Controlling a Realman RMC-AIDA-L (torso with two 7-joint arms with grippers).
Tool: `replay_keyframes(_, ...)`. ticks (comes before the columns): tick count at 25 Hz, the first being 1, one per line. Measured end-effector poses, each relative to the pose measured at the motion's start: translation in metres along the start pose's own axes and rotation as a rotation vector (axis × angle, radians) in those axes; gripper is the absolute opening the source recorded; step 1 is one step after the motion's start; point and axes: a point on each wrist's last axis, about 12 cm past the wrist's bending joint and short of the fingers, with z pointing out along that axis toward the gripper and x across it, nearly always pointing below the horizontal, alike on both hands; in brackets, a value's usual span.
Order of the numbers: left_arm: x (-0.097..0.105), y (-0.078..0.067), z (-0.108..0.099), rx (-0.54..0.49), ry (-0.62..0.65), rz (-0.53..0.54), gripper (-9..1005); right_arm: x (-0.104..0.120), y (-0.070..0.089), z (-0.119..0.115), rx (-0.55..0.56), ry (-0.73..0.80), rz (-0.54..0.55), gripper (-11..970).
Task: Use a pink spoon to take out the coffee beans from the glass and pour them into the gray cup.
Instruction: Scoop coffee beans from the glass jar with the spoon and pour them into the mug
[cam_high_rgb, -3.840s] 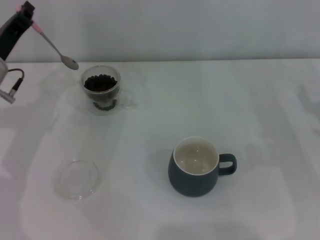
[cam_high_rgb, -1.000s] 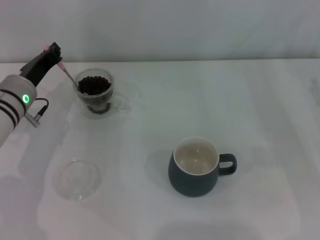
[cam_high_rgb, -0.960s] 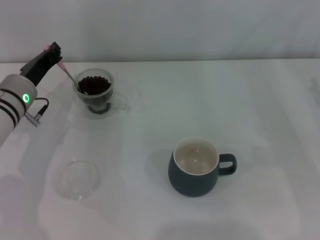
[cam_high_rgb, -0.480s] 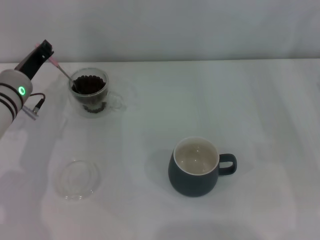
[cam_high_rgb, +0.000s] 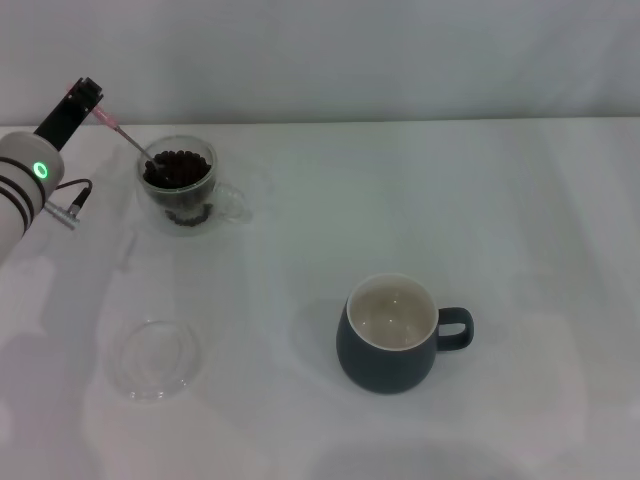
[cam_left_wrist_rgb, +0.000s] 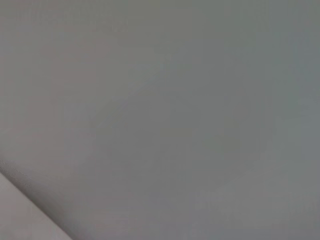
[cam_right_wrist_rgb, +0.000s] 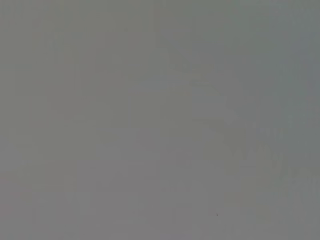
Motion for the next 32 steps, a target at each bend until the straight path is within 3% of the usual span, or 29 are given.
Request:
replay_keyframes(13,0.003,0.005,-0.003,-0.006,0.005,-0.192,132,-0.007,-0.007,0.007,0.002,0.002,-0.012,873)
replay_keyframes(25,0.004,0.014,-0.008,-0.018,0.0,-0.255,132,-0.01,-0.011,0.007,0.008,0.002,-0.014,873)
replay_keyframes(32,0.002,0.02,-0.016,0.029,-0.032,-0.332,132,-0.009,-0.011,0.005,0.01,0.005,-0.013,873)
